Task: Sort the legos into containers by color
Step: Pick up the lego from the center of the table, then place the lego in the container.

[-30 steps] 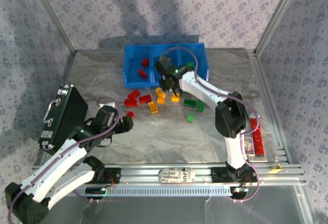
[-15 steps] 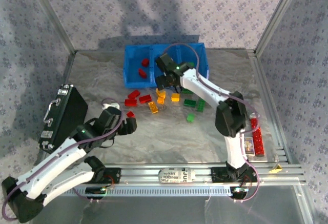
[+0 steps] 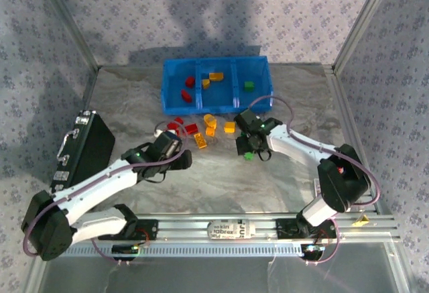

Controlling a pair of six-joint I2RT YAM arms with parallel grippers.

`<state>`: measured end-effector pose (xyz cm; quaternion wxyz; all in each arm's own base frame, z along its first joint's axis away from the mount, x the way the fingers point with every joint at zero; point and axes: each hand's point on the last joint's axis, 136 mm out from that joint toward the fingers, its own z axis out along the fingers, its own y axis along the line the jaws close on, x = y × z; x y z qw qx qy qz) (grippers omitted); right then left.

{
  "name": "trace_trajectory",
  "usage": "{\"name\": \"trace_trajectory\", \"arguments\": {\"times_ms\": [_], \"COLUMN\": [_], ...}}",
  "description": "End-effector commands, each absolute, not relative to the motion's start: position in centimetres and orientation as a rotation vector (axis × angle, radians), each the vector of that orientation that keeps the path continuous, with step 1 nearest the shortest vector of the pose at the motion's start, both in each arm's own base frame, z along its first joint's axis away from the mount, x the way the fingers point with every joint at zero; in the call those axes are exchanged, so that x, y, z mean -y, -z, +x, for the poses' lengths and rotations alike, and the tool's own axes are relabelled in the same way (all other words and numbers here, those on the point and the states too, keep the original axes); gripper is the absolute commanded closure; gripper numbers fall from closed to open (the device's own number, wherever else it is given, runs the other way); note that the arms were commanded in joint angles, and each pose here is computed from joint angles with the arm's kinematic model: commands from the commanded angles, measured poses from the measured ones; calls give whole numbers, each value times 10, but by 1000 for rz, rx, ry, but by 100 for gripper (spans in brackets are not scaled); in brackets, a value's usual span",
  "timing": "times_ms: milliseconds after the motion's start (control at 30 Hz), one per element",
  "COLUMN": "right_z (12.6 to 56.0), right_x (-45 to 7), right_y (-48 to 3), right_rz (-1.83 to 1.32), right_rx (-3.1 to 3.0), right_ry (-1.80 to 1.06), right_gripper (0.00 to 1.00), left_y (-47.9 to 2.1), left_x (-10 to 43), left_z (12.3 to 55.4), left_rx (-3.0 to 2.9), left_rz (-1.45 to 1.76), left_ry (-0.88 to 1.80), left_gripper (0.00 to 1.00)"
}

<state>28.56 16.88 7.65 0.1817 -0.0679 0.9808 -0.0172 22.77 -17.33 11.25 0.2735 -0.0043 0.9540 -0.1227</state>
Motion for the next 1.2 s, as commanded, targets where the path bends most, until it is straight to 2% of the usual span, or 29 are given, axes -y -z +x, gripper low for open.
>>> {"name": "trace_trajectory", "arguments": {"times_ms": [0, 300, 533, 633, 767, 967, 1167], "right_z": [289, 295, 296, 302, 327, 401, 475], "right_x": [-176, -188, -181, -182, -175, -165, -150], "right_y": [-63, -15, -17, -38, -82, -159, -190], "right_rz": [-107, -101, -67, -64, -65, -35, 24], "right_rx": [-2778, -2844, -2838, -2803, -2726, -2595, -2559], "right_ry": [-5, 4, 81, 92, 94, 14, 4], "right_gripper": [20, 31, 60, 66, 68, 68, 66], "left_y": [-131, -127, -129, -133, -137, -143, -148], "left_x": [189, 176, 163, 162, 165, 170, 174], "left_z": [237, 226, 220, 221, 225, 225, 220], "left_rx": [-2517, -2506, -2497, -2486, -2479, -2469, -2458], "left_rz": [20, -35, -51, -50, -43, -27, -17], "left_ry": [391, 381, 354, 347, 348, 375, 381], "left_gripper": [16, 16, 17, 17, 17, 17, 18]}}
